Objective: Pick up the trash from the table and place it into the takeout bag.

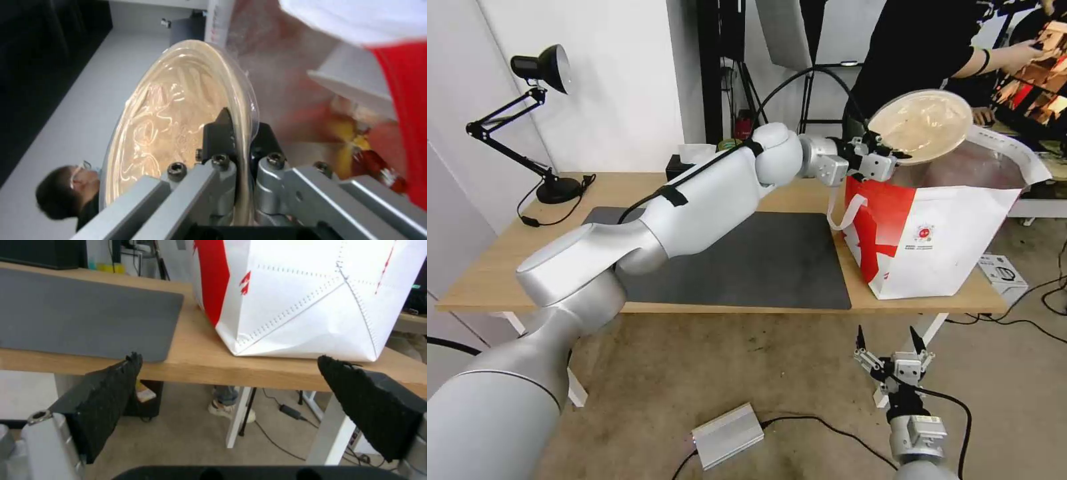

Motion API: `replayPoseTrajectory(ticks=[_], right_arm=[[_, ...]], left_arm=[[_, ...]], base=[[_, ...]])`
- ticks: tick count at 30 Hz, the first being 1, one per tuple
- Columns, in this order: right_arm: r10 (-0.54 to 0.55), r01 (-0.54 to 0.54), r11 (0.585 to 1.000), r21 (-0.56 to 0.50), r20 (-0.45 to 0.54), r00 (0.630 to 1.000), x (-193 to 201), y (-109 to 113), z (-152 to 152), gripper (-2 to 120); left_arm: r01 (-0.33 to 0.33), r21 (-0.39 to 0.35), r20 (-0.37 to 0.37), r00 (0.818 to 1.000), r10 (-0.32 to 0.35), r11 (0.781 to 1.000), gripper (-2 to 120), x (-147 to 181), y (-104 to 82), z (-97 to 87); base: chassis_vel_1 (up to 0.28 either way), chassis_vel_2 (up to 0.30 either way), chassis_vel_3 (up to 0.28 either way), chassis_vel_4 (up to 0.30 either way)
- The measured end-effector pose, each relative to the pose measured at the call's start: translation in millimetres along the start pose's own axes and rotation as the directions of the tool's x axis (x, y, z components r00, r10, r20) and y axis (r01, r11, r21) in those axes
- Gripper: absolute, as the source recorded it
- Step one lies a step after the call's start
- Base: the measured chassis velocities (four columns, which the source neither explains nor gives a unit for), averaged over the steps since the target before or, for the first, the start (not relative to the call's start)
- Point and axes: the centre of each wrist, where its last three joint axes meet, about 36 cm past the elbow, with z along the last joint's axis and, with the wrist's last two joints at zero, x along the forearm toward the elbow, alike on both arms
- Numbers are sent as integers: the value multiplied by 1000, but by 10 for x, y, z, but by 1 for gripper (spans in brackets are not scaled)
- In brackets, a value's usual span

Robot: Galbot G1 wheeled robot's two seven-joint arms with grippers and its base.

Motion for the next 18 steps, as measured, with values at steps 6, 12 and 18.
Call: replayPoseTrajectory(ticks=[6, 12, 18], right_arm=[[0, 0, 1000, -2, 2, 1000, 3, 8, -9, 100], [0, 0, 1000, -3, 0, 1000, 23, 10, -3, 100], [3, -3, 1000, -4, 4, 1000, 25, 2, -10, 100]], left_arm=[[0, -14, 7, 1000, 0, 1000, 0, -49, 74, -42], [-3, -16, 15, 1000, 3, 1000, 0, -136, 78, -63], [-11, 2, 24, 1000, 11, 1000, 0, -227, -13, -41]], base=[[0, 0, 0, 0], [0, 0, 0, 0], [0, 0, 0, 0]])
